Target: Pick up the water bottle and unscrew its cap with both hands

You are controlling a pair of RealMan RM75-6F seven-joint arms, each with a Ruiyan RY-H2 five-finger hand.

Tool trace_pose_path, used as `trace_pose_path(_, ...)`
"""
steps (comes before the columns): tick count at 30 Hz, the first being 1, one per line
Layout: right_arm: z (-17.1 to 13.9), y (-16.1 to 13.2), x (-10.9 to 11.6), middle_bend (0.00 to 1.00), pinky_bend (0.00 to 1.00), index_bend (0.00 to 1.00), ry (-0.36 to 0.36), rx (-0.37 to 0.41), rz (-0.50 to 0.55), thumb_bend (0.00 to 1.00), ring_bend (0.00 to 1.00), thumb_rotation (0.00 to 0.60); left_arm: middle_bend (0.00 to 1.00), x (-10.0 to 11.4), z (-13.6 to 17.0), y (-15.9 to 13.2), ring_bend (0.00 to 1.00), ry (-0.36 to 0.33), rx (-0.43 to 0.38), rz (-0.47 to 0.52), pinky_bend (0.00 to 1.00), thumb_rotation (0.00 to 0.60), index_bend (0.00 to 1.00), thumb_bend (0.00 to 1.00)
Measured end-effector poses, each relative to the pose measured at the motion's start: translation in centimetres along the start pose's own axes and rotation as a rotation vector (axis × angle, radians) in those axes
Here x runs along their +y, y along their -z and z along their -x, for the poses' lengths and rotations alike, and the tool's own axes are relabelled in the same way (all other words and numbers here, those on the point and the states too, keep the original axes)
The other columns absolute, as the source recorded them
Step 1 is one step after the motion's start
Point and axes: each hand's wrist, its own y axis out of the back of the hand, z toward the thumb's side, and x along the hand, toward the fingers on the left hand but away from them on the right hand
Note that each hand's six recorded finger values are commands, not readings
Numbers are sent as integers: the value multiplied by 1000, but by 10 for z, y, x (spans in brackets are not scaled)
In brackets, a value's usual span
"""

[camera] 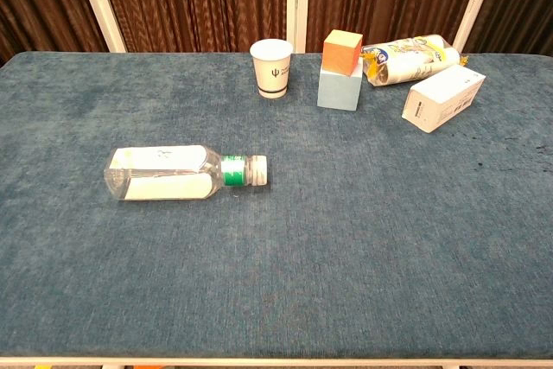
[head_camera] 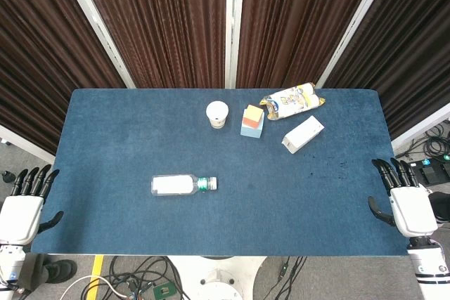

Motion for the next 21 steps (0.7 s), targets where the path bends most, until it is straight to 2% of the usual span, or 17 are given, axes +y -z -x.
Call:
trace_pose_path(16,-12,2,9,97,0,68,39,0,23,341,0,600,27,5,10,1,0,-33,10,29,0,600,85,193)
trace_pose_path(21,-13,3,16,97,0,68,58,5,15,341,0,600,51,9,2,-9,0,-45,-37,30,0,600,86,192)
